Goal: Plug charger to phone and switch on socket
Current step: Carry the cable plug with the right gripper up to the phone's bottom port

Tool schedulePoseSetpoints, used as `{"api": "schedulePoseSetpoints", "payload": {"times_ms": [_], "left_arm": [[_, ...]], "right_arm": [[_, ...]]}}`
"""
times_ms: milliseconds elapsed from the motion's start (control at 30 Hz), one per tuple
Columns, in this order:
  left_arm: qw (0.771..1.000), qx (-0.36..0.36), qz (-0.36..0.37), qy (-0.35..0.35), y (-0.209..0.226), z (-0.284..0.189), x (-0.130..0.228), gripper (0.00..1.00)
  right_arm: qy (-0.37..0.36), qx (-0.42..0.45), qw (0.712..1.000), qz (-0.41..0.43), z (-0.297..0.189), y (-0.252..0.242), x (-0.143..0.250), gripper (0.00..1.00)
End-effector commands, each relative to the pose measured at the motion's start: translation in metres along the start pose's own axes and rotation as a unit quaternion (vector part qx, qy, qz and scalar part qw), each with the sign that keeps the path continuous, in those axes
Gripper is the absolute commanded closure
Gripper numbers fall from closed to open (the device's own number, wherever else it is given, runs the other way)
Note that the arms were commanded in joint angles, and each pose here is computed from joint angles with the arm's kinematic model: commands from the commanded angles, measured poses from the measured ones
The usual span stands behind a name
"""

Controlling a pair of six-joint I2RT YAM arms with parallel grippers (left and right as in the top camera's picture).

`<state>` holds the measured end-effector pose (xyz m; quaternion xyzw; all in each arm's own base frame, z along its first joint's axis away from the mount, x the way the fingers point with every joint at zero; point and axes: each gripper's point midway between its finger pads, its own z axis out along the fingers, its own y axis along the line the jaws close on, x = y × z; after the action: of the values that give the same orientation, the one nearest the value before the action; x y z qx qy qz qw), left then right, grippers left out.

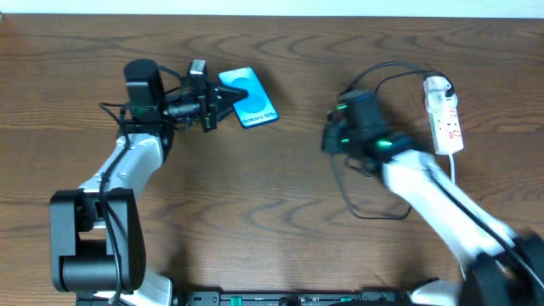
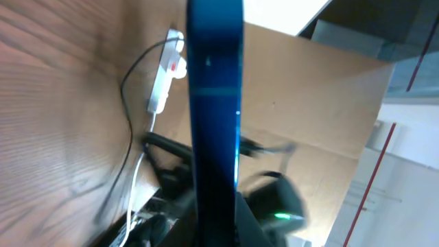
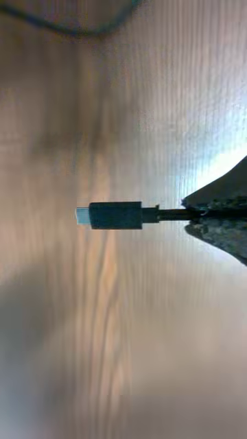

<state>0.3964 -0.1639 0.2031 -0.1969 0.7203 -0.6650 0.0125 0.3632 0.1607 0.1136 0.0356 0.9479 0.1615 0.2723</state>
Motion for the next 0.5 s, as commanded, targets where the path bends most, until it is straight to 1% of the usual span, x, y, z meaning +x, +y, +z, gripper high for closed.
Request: {"api": "schedulePoseSetpoints", "payload": {"times_ms": [0, 100, 167, 200, 233, 333, 467], "left_arm": [[0.999, 0.002, 0.046, -0.001, -0.015, 0.017, 0.004, 0.93], [0.997, 0.007, 0.072, -0.007, -0.021, 0.027, 0.006, 0.93], [0.995, 0.015, 0.096, -0.007, -0.028, 0.032, 0.008, 0.93], [0.994, 0.019, 0.107, -0.006, -0.031, 0.033, 0.01, 0.92], [0.992, 0.026, 0.126, -0.001, -0.036, 0.036, 0.013, 0.93], [0.987, 0.032, 0.153, 0.019, -0.04, 0.041, 0.023, 0.93], [0.981, 0.034, 0.18, 0.059, -0.038, 0.047, 0.04, 0.92]], "right_arm": [[0.0, -0.118, 0.992, -0.042, -0.062, 0.015, -0.007, 0.99], [0.011, -0.124, 0.991, -0.04, -0.094, 0.0, 0.003, 0.99], [0.028, -0.152, 0.986, -0.059, -0.115, 0.0, 0.019, 0.99], [0.036, -0.177, 0.98, -0.078, -0.125, 0.006, 0.027, 0.99], [0.05, -0.229, 0.965, -0.115, -0.14, 0.021, 0.042, 0.99], [0.068, -0.319, 0.929, -0.172, -0.164, 0.047, 0.067, 0.99], [0.078, -0.345, 0.914, -0.197, -0.164, 0.062, 0.078, 0.99]]}}
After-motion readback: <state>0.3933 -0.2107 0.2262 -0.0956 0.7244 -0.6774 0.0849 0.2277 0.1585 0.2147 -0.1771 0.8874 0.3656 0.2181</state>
